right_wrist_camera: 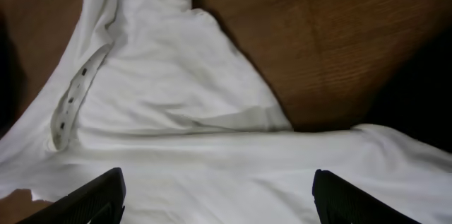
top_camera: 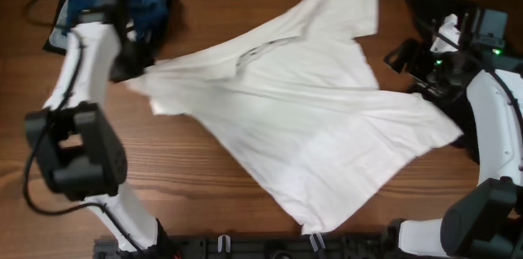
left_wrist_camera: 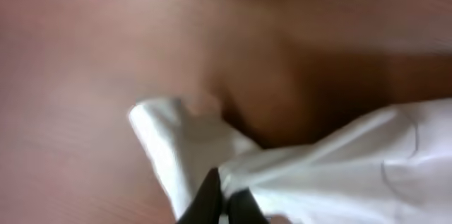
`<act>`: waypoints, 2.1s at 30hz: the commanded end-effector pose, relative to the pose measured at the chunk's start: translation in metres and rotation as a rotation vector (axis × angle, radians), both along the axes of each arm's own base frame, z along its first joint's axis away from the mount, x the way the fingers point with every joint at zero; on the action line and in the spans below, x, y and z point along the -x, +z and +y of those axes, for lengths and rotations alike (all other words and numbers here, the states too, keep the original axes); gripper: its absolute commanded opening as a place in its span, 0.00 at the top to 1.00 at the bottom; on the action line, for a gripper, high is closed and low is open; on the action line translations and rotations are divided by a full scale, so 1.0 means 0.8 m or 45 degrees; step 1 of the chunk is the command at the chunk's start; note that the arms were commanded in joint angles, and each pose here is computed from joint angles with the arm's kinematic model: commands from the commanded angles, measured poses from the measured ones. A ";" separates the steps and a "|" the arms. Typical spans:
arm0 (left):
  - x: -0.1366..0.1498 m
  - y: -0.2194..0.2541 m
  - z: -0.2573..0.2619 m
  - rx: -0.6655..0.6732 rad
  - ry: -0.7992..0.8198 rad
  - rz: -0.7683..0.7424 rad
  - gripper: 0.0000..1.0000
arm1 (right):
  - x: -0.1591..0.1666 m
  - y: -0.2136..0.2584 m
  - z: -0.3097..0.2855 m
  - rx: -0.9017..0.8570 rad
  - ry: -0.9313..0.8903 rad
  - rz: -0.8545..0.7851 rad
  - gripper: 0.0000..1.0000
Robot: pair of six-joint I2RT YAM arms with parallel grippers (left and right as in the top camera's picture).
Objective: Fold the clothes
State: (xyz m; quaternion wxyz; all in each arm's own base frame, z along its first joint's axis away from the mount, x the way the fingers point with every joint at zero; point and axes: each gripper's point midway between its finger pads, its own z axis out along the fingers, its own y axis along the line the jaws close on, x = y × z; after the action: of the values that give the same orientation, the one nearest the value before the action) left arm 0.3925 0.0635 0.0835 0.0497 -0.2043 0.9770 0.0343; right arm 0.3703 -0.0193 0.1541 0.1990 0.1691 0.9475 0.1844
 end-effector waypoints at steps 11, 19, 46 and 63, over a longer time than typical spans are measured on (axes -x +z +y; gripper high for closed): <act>0.109 0.010 0.109 -0.105 0.423 0.307 0.80 | -0.004 -0.065 0.020 0.065 0.043 0.219 0.04; 0.125 0.013 0.110 -0.101 0.435 0.372 0.60 | -0.034 -0.103 0.071 0.199 0.190 0.185 0.04; -0.106 0.040 -0.192 0.186 -0.691 -0.504 0.16 | -0.063 -0.131 0.122 0.231 0.327 0.089 0.29; -0.170 -0.052 -0.353 -0.077 -1.186 -0.750 0.14 | -0.054 -0.136 0.099 0.228 0.279 0.152 0.19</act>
State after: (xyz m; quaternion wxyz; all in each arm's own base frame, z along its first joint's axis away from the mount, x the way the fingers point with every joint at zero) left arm 0.5271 -0.2174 0.0465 0.3328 0.2337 0.9128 -0.0366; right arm 0.4092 0.0589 0.0443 0.1333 0.0535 0.9844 0.1013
